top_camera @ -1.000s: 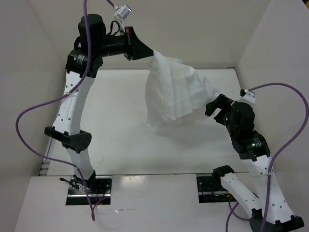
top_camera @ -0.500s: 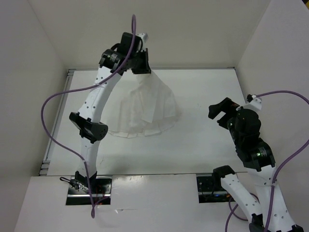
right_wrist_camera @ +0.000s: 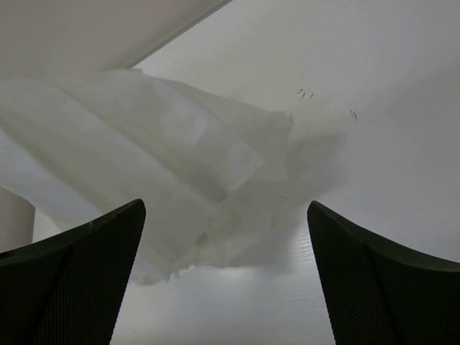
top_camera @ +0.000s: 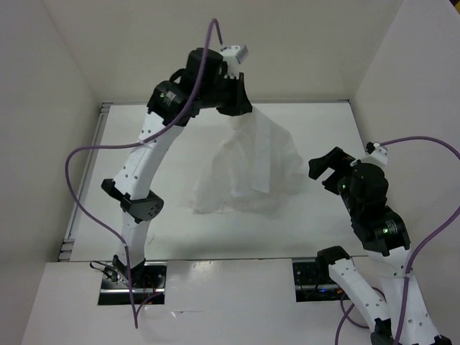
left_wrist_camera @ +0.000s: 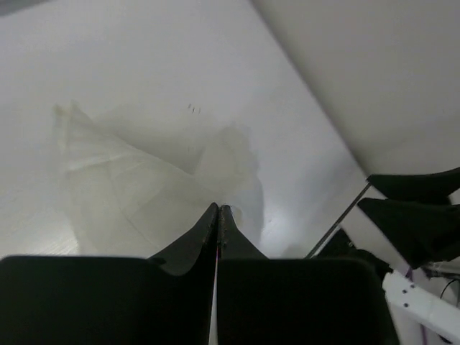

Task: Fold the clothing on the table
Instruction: Move the skirt to the center of the board

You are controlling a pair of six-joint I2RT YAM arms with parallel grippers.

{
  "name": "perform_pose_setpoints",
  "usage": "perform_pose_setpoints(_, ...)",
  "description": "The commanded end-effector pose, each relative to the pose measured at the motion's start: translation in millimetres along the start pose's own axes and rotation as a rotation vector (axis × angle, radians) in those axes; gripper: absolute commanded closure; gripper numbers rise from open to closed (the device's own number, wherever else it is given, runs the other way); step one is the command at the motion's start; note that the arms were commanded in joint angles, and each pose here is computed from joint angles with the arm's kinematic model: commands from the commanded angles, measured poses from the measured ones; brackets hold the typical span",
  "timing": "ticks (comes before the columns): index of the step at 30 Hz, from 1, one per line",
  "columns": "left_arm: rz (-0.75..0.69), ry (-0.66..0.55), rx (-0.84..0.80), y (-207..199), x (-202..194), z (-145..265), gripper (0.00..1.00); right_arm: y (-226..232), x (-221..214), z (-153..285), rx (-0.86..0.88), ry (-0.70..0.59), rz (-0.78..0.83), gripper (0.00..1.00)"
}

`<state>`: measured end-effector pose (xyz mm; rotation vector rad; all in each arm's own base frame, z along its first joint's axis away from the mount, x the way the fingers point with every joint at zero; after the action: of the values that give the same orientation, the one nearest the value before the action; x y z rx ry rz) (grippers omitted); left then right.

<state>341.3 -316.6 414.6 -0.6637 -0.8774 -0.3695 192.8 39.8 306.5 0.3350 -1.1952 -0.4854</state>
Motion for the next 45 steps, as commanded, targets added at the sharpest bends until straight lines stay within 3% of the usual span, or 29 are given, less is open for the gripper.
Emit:
perform_pose_setpoints(1,0.029,-0.363,-0.161,-26.3,81.8,99.3,1.0,3.2,9.6,14.2,0.026,-0.038,-0.041,0.02)
perform_pose_setpoints(5,0.148,-0.493,0.053,29.9,108.1,117.0,1.0,2.7,9.6,24.6,0.047,-0.049,-0.064,0.02)
perform_pose_setpoints(9,0.234,-0.444,0.376,105.2,94.6,85.0,1.0,-0.9,5.4,28.0,0.042,-0.042,-0.073,0.02)
perform_pose_setpoints(13,0.275,-0.244,0.77,185.3,39.6,35.2,1.0,0.5,6.3,33.2,0.062,-0.05,-0.086,0.02)
perform_pose_setpoints(16,0.242,-0.1,0.982,219.2,0.8,16.4,1.0,0.4,3.7,33.8,0.07,-0.044,-0.094,0.02)
perform_pose_setpoints(17,0.213,-0.062,0.98,216.7,-6.0,10.4,1.0,0.4,3.7,33.8,0.07,-0.044,-0.094,0.02)
perform_pose_setpoints(19,0.137,-0.023,0.933,197.5,-12.5,-2.2,1.0,0.8,3.7,33.8,0.07,-0.044,-0.104,0.02)
perform_pose_setpoints(25,0.065,-0.141,0.677,143.3,22.1,-4.5,1.0,0.4,-0.6,29.7,0.065,-0.023,-0.099,0.02)
perform_pose_setpoints(29,-0.027,-0.169,0.322,87.3,42.1,2.2,1.0,0.1,-1.8,27.7,0.065,-0.023,-0.099,0.02)
perform_pose_setpoints(33,-0.079,0.052,-0.15,14.8,-2.8,-15.3,0.98,0.1,-2.6,25.5,0.059,-0.016,-0.097,0.02)
perform_pose_setpoints(34,-0.08,0.14,-0.243,1.6,-23.3,-19.9,0.89,-0.9,-1.9,25.2,0.052,-0.022,-0.098,0.02)
perform_pose_setpoints(35,-0.096,0.306,-0.378,-22.5,-67.1,-28.8,0.81,-0.9,-2.9,22.7,0.046,-0.014,-0.095,0.02)
perform_pose_setpoints(37,-0.115,0.434,-0.391,-38.1,-109.6,-35.2,0.69,-0.6,-0.2,22.0,0.037,-0.02,-0.096,0.02)
perform_pose_setpoints(38,-0.151,0.427,-0.341,-41.0,-120.8,-44.1,0.51,-0.6,-1.0,19.9,0.032,-0.013,-0.094,0.02)
perform_pose_setpoints(39,-0.157,0.471,-0.336,-50.7,-144.8,-38.7,0.47,1.4,2.6,22.2,0.039,-0.023,-0.096,0.03)
perform_pose_setpoints(41,-0.145,0.404,-0.355,-56.0,-136.7,-34.2,0.36,1.4,1.4,18.7,0.024,-0.004,-0.091,0.06)
perform_pose_setpoints(43,-0.11,0.283,-0.351,-55.5,-107.6,-15.2,0.33,2.7,-4.5,8.3,0.008,0.041,-0.082,0.15)
perform_pose_setpoints(45,-0.052,0.157,-0.243,-32.3,-77.1,1.6,0.27,8.9,-15.9,-3.5,0.015,0.134,-0.07,0.21)
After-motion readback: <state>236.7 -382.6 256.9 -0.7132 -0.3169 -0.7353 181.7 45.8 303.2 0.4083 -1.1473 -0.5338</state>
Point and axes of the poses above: each gripper's point midway between its finger pads, its own z axis back along the fingers, its own y axis along the line the jaws close on, x = y × z, the point moved 4 cm from there along z, back along the fingers
